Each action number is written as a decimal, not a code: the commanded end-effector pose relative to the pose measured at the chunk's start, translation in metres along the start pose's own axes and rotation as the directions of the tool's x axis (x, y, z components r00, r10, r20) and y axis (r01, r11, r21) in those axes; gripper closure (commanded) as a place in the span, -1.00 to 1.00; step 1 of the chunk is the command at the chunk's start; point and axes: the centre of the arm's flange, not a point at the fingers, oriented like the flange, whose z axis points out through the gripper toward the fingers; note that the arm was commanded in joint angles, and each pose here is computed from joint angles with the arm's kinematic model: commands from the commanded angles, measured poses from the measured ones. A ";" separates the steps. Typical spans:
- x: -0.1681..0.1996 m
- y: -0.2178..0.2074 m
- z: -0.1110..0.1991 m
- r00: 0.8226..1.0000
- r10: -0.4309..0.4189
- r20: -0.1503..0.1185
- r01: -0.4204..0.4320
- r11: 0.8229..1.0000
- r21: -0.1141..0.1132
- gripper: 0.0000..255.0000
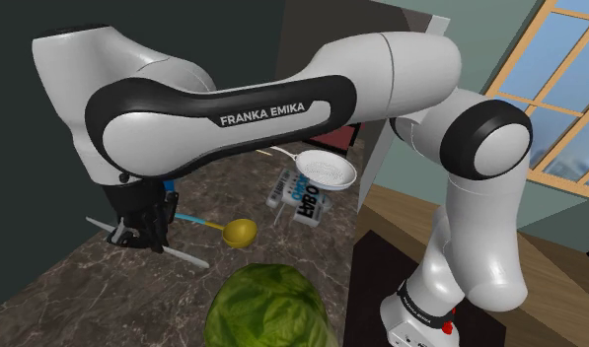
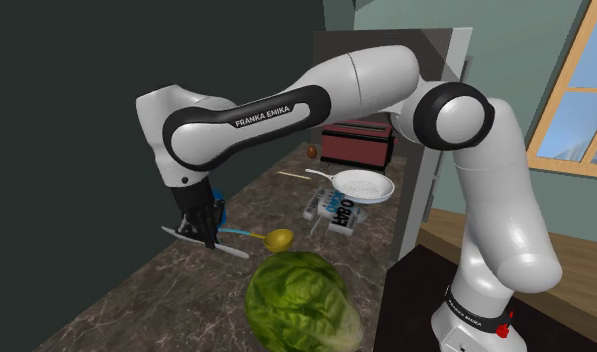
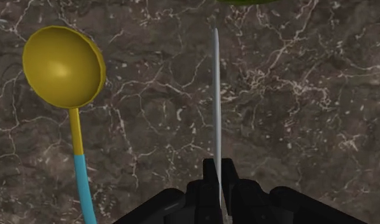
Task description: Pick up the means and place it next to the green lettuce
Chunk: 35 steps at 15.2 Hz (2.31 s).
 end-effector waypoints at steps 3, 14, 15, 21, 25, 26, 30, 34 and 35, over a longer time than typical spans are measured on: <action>0.002 0.000 0.020 1.000 0.000 0.000 0.000 1.000 0.000 1.00; 0.010 -0.003 0.078 1.000 0.000 0.000 0.000 1.000 0.000 1.00; 0.011 -0.003 0.084 1.000 0.000 0.000 0.000 1.000 0.000 1.00; 0.011 -0.003 0.084 1.000 0.000 0.000 0.000 1.000 0.000 1.00; 0.011 -0.003 0.084 1.000 0.000 0.000 0.000 1.000 0.000 -1.00; 0.011 -0.003 0.084 1.000 0.000 0.000 0.000 1.000 0.000 -1.00; 0.011 -0.003 0.070 1.000 0.000 0.000 0.000 1.000 0.000 -1.00; 0.011 -0.003 0.034 1.000 0.000 0.000 0.000 1.000 0.000 -1.00; 0.011 -0.003 0.034 1.000 0.000 0.000 0.000 1.000 0.000 -1.00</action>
